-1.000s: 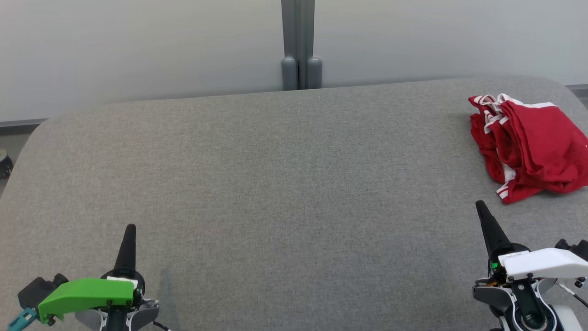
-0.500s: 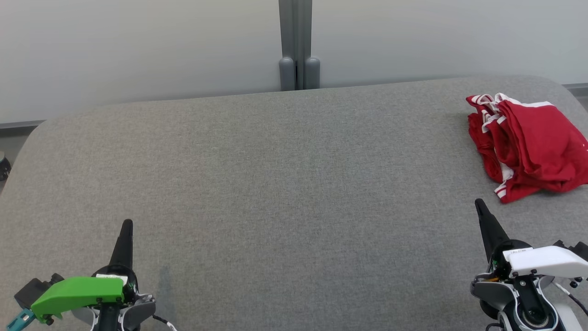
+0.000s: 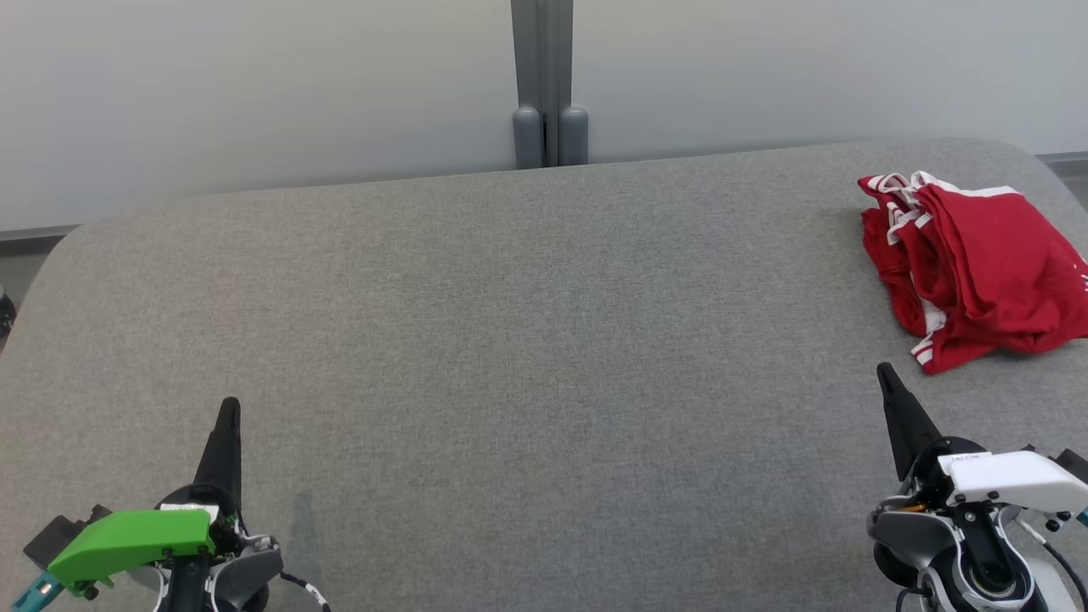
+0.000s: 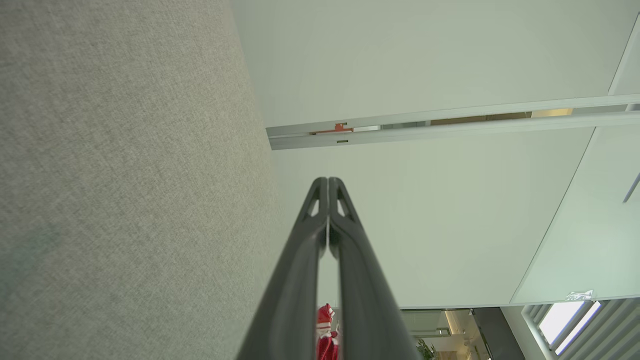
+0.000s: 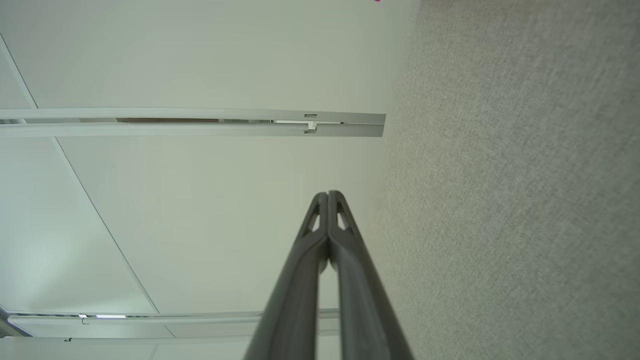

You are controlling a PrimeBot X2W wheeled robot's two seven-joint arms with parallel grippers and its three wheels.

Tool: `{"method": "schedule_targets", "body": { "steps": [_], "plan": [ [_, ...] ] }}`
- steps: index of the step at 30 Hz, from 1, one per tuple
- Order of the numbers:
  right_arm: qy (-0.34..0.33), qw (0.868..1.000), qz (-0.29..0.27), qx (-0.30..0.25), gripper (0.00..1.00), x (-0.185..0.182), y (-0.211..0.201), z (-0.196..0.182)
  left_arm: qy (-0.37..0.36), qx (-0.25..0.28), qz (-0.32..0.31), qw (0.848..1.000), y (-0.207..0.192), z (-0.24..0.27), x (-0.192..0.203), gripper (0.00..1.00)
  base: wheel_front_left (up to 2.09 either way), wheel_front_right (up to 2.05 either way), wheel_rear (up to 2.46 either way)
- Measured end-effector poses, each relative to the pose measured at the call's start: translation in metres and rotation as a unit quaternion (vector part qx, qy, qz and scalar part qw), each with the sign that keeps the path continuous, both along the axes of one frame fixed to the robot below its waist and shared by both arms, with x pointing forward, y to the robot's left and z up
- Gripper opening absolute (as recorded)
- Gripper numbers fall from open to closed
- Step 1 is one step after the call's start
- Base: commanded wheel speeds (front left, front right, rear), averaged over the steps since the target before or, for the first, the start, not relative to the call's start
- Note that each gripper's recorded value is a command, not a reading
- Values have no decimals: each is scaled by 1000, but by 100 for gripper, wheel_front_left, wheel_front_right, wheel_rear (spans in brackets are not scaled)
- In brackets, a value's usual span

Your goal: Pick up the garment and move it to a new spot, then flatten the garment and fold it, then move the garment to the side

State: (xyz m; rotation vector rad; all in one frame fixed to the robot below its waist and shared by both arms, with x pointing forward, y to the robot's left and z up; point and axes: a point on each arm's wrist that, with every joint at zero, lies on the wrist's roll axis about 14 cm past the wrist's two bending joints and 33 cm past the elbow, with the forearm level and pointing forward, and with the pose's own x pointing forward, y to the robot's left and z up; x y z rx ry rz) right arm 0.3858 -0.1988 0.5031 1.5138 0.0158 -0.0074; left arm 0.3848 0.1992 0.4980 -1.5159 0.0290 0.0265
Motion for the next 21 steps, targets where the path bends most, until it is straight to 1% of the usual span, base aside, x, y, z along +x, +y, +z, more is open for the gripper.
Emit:
{"method": "schedule_targets", "body": {
  "steps": [9, 21],
  "plan": [
    [-3, 1000, -3, 29, 0, 2, -1, 2, -12, -29, 1, 1000, 1, 6, 3, 0, 0, 0, 0],
    [-4, 1000, -4, 30, 0, 2, -1, 2, -12, -29, 1, 1000, 1, 6, 3, 0, 0, 0, 0]
  ]
}}
